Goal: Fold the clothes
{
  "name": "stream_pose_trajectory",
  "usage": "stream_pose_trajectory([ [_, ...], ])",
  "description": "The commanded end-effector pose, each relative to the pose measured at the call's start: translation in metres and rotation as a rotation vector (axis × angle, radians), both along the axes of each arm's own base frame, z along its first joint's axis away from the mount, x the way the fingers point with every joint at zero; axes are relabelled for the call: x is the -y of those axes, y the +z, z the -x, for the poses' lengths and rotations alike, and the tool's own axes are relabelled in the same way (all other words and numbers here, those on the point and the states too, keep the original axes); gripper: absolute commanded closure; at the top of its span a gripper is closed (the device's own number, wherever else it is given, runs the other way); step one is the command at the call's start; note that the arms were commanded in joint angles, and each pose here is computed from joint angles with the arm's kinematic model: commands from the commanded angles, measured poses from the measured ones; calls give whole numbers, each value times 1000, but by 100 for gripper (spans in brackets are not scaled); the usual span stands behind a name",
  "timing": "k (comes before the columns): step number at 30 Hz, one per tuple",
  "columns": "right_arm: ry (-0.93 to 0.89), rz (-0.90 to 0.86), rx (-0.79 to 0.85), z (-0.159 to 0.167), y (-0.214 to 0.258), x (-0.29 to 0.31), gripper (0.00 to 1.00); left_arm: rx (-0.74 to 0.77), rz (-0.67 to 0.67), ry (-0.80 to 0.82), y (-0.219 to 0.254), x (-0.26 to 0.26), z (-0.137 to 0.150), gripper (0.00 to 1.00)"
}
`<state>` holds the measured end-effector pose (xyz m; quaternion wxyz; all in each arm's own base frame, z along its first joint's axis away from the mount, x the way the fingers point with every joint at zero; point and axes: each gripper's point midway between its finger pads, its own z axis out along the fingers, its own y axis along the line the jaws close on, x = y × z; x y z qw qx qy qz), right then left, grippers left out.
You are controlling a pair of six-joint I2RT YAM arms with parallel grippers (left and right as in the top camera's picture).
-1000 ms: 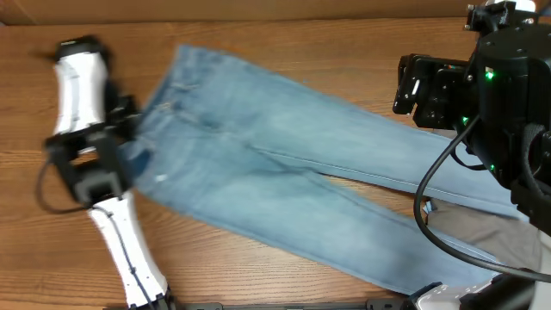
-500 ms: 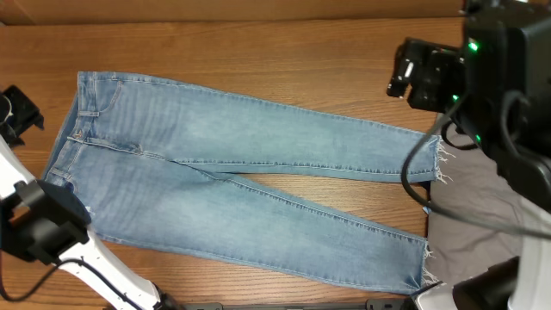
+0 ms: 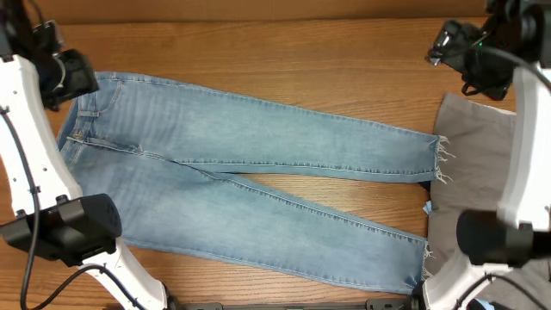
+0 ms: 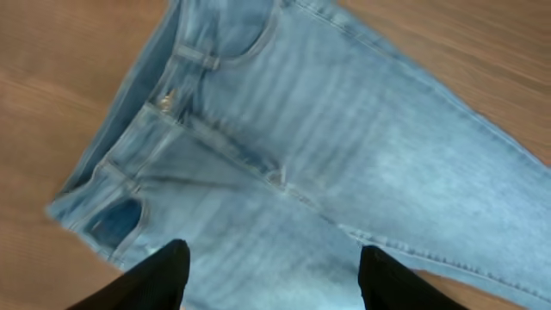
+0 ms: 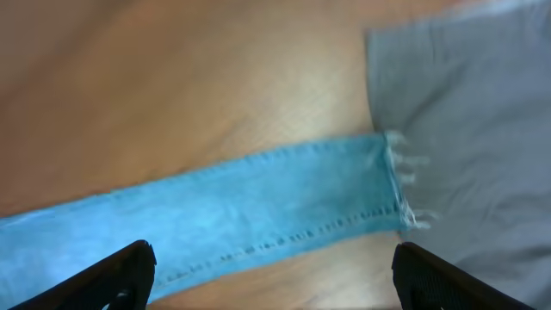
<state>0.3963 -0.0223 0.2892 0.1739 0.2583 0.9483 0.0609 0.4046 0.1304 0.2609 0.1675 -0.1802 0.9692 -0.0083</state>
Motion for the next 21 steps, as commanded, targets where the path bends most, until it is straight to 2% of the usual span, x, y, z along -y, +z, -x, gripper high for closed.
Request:
stream_pose_trajectory([
  [1,1,-61,-95,-4,-35,0,8,-40,4,-105,-28,12,-21,41],
  [4,-1,-69,-165,-9,-73,0,11,-107,20,-133,-64,19,-36,48],
  [6,-6,-75,-223,-10,-105,0,19,-154,30,-140,-89,20,-44,52],
  [7,-15,-81,-262,-8,-128,0,27,-188,42,-142,-110,19,-49,56],
  [10,-67,-96,-339,0,-177,0,43,-247,63,-136,-150,16,-57,64],
  [12,-99,-97,-362,5,-197,0,56,-259,66,-125,-167,13,-62,66],
  [13,-135,-101,-376,9,-214,0,67,-259,56,-106,-179,8,-68,66],
  [14,-155,-99,-383,11,-221,1,71,-261,44,-93,-184,4,-70,66],
  [17,-257,-57,-405,21,-243,10,80,-269,17,-84,-198,-3,-75,67],
  [21,-338,-42,-420,31,-265,14,81,-307,-66,-38,-214,-21,-74,71],
])
